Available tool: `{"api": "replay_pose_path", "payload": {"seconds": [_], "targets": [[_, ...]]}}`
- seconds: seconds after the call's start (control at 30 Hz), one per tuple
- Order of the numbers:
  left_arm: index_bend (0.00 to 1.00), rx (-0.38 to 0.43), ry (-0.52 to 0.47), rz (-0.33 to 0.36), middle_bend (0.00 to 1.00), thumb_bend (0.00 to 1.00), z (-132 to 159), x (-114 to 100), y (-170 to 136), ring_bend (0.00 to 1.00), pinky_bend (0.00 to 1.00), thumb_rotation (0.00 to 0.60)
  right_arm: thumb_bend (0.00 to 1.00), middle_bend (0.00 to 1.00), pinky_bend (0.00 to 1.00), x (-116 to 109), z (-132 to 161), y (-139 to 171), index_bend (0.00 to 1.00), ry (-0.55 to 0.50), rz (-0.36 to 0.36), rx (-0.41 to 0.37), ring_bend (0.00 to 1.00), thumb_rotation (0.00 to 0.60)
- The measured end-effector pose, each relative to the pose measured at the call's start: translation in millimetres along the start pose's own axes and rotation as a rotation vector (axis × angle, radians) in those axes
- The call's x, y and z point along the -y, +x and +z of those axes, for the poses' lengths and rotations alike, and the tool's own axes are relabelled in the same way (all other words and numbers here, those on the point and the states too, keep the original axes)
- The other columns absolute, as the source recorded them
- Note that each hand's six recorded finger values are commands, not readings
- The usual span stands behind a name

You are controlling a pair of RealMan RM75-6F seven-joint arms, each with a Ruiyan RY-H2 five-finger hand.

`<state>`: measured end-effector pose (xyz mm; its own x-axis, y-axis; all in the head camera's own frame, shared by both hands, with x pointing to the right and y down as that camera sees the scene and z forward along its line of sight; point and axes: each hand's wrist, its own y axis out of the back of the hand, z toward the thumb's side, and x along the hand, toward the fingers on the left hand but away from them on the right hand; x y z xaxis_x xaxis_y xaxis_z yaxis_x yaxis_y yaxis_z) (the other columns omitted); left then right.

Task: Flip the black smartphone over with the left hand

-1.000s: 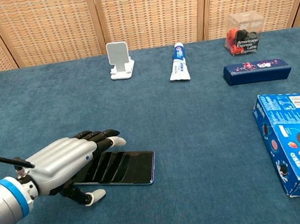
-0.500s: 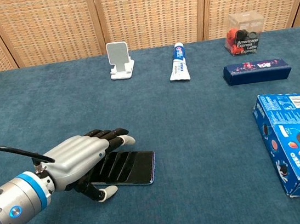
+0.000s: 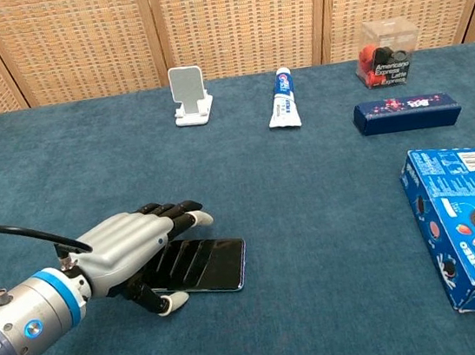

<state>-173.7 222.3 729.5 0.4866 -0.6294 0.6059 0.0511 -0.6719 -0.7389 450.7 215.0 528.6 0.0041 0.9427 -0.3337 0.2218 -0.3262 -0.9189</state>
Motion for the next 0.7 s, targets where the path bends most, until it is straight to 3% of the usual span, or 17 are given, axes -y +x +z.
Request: {"api": "replay_pose_path", "payload": {"seconds": [0.13, 0.4, 0.53, 0.7], "targets": [[0.23, -0.002, -0.004, 0.015, 0.0, 0.62, -1.5, -1.1, 1.0, 0.0, 0.0, 0.6, 0.0, 0.0, 0.0, 0.8, 0.2, -0.5, 0.04, -0.002, 0.004, 0.0, 0.0, 0.6], [0.39, 0.008, -0.017, 0.027, 0.0, 0.68, -0.5, -4.5, -0.6, 0.0, 0.0, 0.6, 0.0, 0.0, 0.0, 1.2, 0.6, -0.2, 0.04, -0.004, 0.005, -0.002, 0.0, 0.6], [0.4, 0.006, -0.012, 0.029, 0.0, 0.75, -1.3, -5.6, 0.4, 0.0, 0.0, 0.6, 0.0, 0.0, 0.0, 1.1, 0.7, -0.3, 0.04, -0.004, 0.005, -0.002, 0.0, 0.6], [0.4, 0.005, 0.001, 0.042, 0.0, 0.75, -1.1, -10.3, 3.3, 0.0, 0.0, 0.6, 0.0, 0.0, 0.0, 0.9, 0.0, -0.3, 0.04, -0.004, 0.005, 0.0, 0.0, 0.6]]}}
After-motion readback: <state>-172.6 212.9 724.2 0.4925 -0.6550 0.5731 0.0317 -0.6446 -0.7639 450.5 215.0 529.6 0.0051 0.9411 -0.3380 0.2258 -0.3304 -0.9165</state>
